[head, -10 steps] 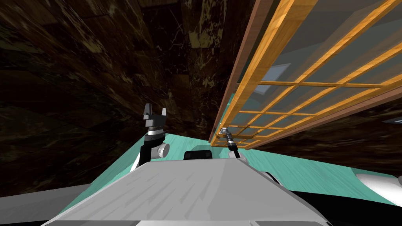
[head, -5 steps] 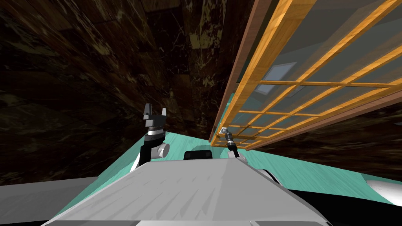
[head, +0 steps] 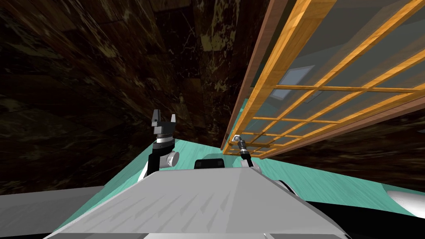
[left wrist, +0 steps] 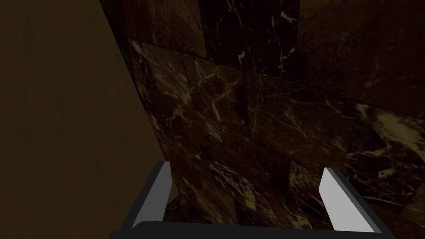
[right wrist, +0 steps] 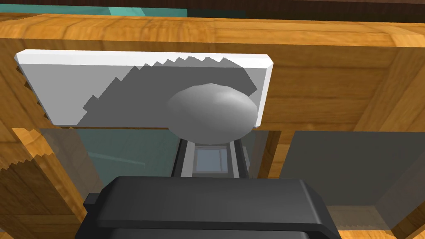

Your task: Pull the door open

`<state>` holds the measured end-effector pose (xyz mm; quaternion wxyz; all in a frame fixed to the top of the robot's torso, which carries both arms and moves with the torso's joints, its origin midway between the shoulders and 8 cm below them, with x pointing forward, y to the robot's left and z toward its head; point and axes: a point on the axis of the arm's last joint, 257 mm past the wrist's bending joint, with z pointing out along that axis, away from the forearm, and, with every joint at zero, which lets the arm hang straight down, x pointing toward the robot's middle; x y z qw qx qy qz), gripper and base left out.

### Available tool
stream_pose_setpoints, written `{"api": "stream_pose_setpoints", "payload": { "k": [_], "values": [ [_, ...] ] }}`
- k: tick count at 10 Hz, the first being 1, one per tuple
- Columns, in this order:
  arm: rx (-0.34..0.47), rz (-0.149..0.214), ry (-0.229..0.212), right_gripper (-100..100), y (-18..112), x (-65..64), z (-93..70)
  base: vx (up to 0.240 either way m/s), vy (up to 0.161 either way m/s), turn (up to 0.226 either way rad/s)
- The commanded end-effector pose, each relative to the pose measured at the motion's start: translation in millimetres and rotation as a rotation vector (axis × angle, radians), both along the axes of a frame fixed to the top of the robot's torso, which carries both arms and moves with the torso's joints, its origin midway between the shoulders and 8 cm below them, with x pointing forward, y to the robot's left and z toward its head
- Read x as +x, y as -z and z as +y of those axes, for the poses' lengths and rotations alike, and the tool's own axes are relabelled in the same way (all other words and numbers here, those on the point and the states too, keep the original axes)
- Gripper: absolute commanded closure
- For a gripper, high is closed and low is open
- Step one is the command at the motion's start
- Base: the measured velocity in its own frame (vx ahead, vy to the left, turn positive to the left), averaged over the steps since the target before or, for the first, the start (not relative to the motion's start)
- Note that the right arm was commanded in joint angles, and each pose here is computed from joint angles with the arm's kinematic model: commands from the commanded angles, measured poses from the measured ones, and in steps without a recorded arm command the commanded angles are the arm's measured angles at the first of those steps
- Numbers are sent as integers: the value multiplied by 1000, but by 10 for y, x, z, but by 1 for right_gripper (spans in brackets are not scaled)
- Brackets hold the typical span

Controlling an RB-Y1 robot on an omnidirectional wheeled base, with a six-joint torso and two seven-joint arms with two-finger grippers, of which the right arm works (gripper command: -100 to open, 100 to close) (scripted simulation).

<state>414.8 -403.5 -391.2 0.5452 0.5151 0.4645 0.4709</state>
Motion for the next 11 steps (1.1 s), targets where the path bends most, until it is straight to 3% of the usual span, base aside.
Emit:
{"api": "stream_pose_setpoints", "payload": {
  "k": [1, 3, 4, 9, 10, 11],
  "values": [
    [71, -27, -17, 100, -50, 67, 136, -60, -24, 119],
    [87, -18, -14, 100, -10, 42, 125, -34, -20, 27],
    [87, -29, -18, 100, -50, 67, 136, -1, 1, -11],
    [239, -48, -7, 100, -48, 88, 128, -37, -18, 61],
    [263, -28, 25, -100, 19, -10, 13, -47, -30, 13],
    [282, -32, 26, -100, 18, -6, 18, -64, -13, 41]
  ]
}}
